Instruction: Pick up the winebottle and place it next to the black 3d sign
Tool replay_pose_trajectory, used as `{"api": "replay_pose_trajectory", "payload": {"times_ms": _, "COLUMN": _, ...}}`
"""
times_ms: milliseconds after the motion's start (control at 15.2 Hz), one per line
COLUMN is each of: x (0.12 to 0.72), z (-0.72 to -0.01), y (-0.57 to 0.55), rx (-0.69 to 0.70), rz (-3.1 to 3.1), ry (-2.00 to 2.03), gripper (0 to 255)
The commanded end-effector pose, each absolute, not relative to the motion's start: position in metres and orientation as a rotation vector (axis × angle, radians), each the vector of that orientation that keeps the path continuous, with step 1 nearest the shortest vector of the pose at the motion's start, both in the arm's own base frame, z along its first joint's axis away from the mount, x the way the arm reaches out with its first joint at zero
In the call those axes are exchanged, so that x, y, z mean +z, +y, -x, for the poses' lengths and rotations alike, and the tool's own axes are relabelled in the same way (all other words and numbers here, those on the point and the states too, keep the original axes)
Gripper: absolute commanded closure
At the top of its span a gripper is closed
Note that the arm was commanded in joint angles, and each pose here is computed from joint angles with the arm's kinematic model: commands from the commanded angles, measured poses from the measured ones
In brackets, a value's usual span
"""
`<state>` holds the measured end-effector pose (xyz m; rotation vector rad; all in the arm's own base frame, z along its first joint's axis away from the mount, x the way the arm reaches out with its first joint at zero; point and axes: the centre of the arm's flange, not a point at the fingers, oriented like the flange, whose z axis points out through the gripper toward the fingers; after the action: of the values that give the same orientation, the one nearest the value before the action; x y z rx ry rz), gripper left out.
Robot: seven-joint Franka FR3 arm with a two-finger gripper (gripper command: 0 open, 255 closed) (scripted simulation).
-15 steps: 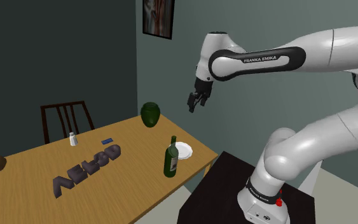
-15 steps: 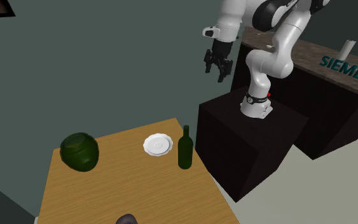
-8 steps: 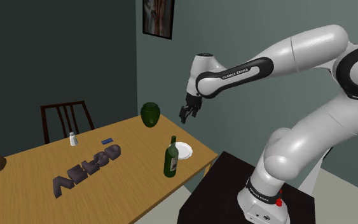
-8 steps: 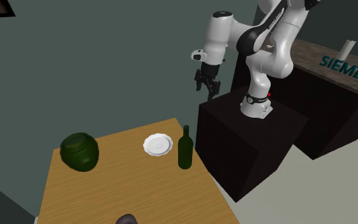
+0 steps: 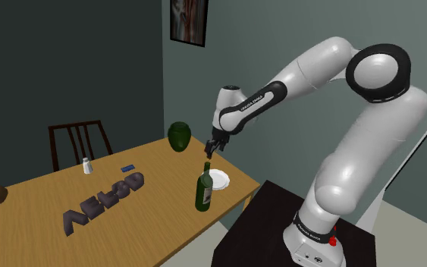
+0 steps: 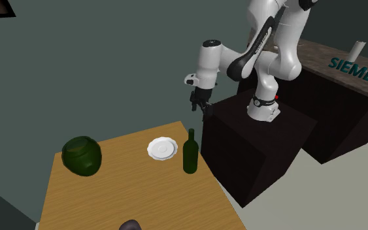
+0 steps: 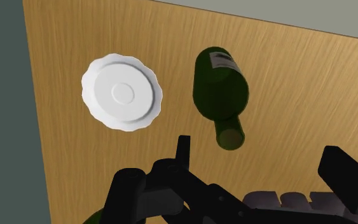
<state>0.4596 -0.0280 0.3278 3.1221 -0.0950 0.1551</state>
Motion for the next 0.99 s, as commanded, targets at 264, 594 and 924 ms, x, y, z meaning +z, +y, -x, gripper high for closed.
{"api": "replay_pose_trajectory", "payload": {"times_ms": 264, "x": 0.255, "z": -0.493, "y": -0.033, "rx": 0.149, "rz": -3.14, "ry": -0.088, "gripper": 0}}
{"api": "replay_pose_trajectory", "payload": {"times_ms": 594, "x": 0.233, "z": -0.496, "y": -0.033, "rx": 0.149, "rz": -3.14, "ry": -0.088, "gripper": 0}}
{"api": "replay_pose_trajectory", "payload": {"times_ms": 924, "x": 0.214, "z": -0.497, "y": -0.033, "rx": 0.149, "rz": -3.14, "ry": -0.088, "gripper": 0}}
